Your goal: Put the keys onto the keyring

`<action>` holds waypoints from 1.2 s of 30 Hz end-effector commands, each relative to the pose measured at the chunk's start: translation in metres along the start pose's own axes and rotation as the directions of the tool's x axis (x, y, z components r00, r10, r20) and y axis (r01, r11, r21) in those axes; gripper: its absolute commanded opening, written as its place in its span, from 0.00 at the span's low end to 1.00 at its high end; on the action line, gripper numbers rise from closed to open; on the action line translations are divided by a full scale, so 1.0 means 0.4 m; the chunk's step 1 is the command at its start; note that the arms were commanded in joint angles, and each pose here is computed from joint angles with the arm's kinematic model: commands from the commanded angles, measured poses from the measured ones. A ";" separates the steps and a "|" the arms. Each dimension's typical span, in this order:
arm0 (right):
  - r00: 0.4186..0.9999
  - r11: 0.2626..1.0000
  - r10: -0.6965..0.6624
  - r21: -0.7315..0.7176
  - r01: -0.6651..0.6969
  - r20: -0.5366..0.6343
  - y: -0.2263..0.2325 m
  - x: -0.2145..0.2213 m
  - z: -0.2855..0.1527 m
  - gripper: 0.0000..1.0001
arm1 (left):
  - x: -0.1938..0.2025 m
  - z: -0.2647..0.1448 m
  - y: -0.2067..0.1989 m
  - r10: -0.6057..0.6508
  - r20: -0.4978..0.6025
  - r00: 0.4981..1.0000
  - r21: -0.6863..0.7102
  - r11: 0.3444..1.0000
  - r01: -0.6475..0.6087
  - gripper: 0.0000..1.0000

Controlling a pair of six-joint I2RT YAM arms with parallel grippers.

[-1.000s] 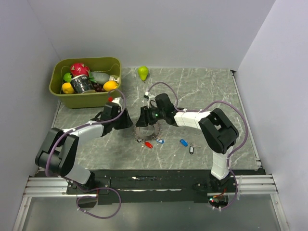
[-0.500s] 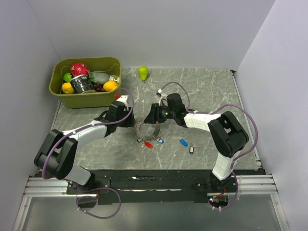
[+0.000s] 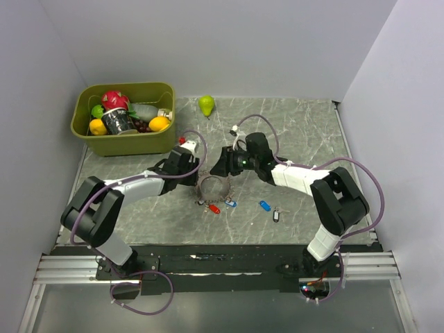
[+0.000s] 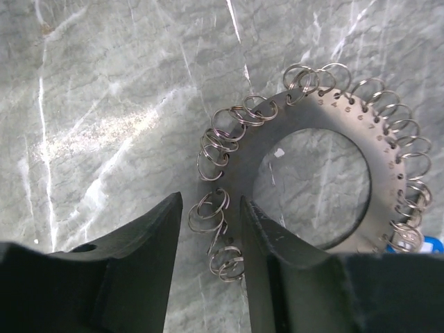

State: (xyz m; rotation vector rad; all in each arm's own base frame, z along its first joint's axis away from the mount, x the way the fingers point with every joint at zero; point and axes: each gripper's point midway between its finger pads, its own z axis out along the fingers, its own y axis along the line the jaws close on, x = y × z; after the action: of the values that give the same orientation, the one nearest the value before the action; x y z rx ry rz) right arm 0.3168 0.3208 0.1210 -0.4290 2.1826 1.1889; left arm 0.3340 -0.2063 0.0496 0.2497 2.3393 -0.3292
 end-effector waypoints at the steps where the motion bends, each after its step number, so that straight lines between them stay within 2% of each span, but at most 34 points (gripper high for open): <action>1: 0.999 0.999 -0.038 0.022 0.038 0.026 0.004 -0.016 -0.028 0.55 | -0.030 0.009 -0.004 0.033 0.026 0.999 -0.026 0.999 -0.033 0.43; 12: 0.999 0.999 -0.044 0.034 0.043 0.024 -0.001 -0.011 -0.032 0.55 | -0.009 0.017 -0.015 0.045 0.006 0.999 -0.023 0.999 -0.045 0.37; 13: 0.999 0.999 -0.042 0.035 0.041 0.024 -0.003 -0.012 -0.032 0.55 | 0.009 0.019 -0.008 0.049 -0.024 0.999 -0.033 0.998 -0.050 0.36; 25: 0.999 0.999 -0.040 0.034 0.040 0.019 -0.006 -0.005 -0.029 0.55 | 0.007 0.031 0.001 0.053 -0.027 0.998 -0.063 0.997 -0.054 0.29; 31: 0.999 0.999 -0.035 0.036 0.034 0.012 -0.009 0.004 -0.030 0.56 | -0.001 0.038 0.003 0.060 -0.023 0.998 -0.073 0.995 -0.062 0.24; 36: 0.999 0.999 -0.037 0.039 0.037 0.011 -0.013 0.004 -0.030 0.56 | -0.008 0.047 0.001 0.067 -0.025 0.997 -0.077 0.995 -0.069 0.14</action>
State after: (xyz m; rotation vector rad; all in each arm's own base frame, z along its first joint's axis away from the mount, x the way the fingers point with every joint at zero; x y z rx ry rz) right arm 0.3087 0.3101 0.1047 -0.4280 2.2413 1.1388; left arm 0.3361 -0.2073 0.0308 0.2887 2.3866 -0.2244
